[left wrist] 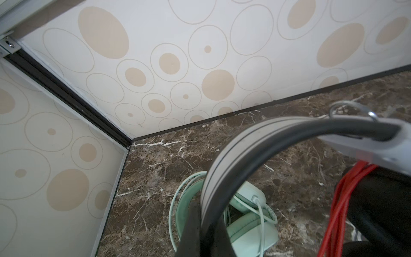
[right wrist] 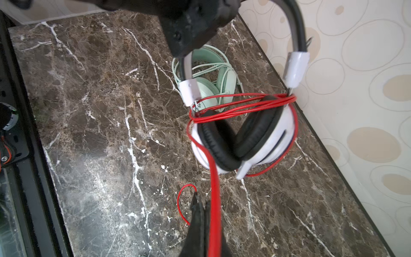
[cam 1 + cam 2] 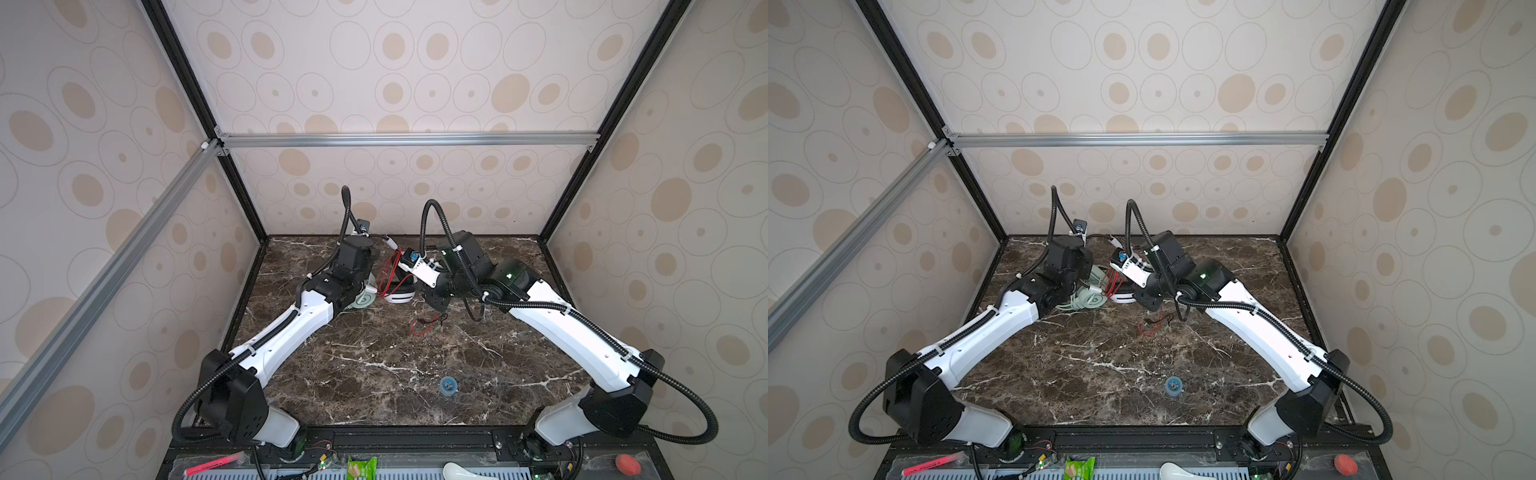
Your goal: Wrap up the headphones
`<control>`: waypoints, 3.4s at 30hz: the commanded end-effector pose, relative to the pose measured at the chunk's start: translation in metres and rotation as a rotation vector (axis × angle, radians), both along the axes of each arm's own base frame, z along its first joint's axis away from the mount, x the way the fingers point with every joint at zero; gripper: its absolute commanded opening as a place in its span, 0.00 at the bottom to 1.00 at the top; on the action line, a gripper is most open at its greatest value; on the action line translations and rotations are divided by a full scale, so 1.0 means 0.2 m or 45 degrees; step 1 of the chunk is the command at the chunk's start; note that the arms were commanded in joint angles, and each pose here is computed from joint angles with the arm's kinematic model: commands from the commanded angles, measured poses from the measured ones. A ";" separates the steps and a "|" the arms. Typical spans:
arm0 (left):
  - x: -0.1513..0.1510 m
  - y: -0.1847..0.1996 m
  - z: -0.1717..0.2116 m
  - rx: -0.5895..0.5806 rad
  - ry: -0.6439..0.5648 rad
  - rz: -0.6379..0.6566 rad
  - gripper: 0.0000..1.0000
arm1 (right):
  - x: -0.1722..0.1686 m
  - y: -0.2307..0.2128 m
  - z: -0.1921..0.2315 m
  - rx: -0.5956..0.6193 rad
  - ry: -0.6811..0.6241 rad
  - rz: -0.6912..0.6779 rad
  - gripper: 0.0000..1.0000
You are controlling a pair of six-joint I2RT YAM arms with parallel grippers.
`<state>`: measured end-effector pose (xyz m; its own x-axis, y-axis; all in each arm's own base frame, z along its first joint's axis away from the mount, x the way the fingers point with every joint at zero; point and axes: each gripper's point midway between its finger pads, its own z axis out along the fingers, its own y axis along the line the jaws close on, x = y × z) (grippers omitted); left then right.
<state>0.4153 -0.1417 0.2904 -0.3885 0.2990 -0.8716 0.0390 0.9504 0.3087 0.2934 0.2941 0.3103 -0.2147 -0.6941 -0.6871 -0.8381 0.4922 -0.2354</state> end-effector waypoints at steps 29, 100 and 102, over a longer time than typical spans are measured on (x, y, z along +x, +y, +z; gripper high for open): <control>-0.44 -0.29 0.17 -0.263 0.108 -0.653 0.00 | 0.35 -0.23 -0.08 0.120 0.165 -0.241 0.07; -0.53 -0.42 1.21 -0.824 -0.261 -0.953 0.00 | -0.07 -0.23 -0.35 0.914 0.635 0.035 0.42; -0.53 -0.41 1.22 -0.832 -0.269 -0.952 0.00 | -0.08 -0.23 -0.34 0.936 0.645 0.045 0.43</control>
<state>0.3224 -0.2305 0.4767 -0.2231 -0.0332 -0.9742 0.6635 0.7270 -0.1767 0.2836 0.2474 0.2344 -0.6074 -0.1483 -0.7805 -0.7614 0.3888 0.5187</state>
